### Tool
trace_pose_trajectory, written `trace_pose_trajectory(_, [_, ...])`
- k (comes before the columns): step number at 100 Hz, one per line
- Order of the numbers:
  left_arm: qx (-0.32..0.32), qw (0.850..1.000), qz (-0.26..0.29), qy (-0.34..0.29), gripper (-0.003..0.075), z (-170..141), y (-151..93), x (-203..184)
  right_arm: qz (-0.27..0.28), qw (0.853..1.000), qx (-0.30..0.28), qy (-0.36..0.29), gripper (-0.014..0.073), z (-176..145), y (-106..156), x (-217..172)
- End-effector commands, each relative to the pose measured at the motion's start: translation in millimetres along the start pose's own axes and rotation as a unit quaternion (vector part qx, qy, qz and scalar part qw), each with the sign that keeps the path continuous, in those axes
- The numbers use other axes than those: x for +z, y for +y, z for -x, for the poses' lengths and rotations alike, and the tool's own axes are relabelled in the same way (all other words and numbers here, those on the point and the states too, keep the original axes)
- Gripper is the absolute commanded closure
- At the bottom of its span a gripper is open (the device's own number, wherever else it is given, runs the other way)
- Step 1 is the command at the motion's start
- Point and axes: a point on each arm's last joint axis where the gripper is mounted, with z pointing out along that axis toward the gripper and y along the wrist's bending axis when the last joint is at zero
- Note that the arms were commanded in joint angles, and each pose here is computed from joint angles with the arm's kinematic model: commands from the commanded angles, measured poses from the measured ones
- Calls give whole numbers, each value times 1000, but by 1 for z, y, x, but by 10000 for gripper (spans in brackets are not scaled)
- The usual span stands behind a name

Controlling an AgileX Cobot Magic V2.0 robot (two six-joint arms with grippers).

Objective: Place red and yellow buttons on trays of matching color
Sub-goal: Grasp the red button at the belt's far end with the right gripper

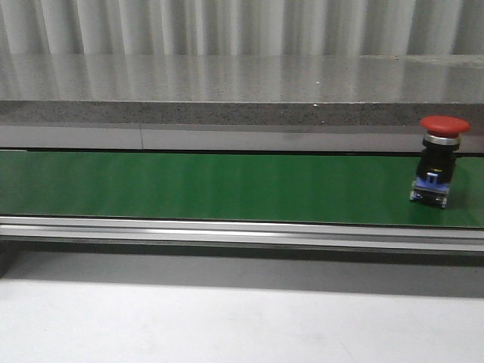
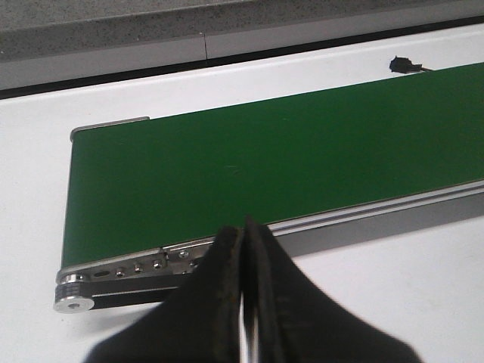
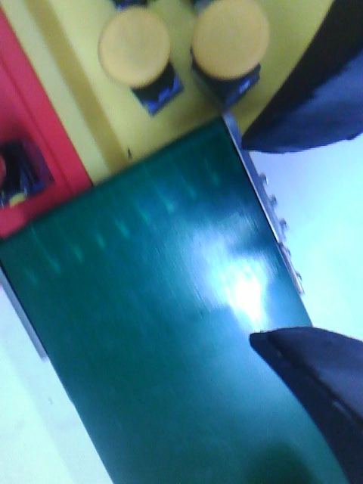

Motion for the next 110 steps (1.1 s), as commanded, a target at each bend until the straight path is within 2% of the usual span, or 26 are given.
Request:
trace_pose_trajectory(1, [-4, 999, 2, -45, 741, 14, 1, -4, 36, 998, -50, -25, 97, 7, 19, -17])
trace_pose_trajectory(18, [-4, 999, 2, -45, 741, 14, 1, -4, 70, 988, -136, 2, 97, 1, 47, -26])
trace_pose_trajectory(39, [-4, 999, 2, -45, 741, 14, 1, -4, 93, 976, -190, 62, 97, 3, 67, -20])
trace_pose_trajectory(64, [-4, 999, 2, -45, 741, 14, 1, -4, 148, 955, -226, 125, 97, 9, 86, 9])
trace_pose_trajectory(88, [-4, 999, 2, -45, 741, 14, 1, -4, 142, 961, -217, 96, 100, 21, 94, 42])
trace_pose_trajectory(93, [-4, 999, 2, -45, 741, 14, 1, -4, 138, 962, -217, 95, 136, 22, 94, 47])
trace_pose_trajectory(98, [-4, 999, 2, -45, 741, 14, 1, -4, 132, 961, -222, 95, 210, 23, 94, 51])
trace_pose_trajectory(105, [-4, 999, 2, -45, 741, 14, 1, -4, 131, 962, -222, 91, 363, 24, 94, 52])
trace_pose_trajectory(110, [-4, 999, 2, -45, 741, 14, 1, -4, 131, 962, -221, 87, 433, 25, 94, 52])
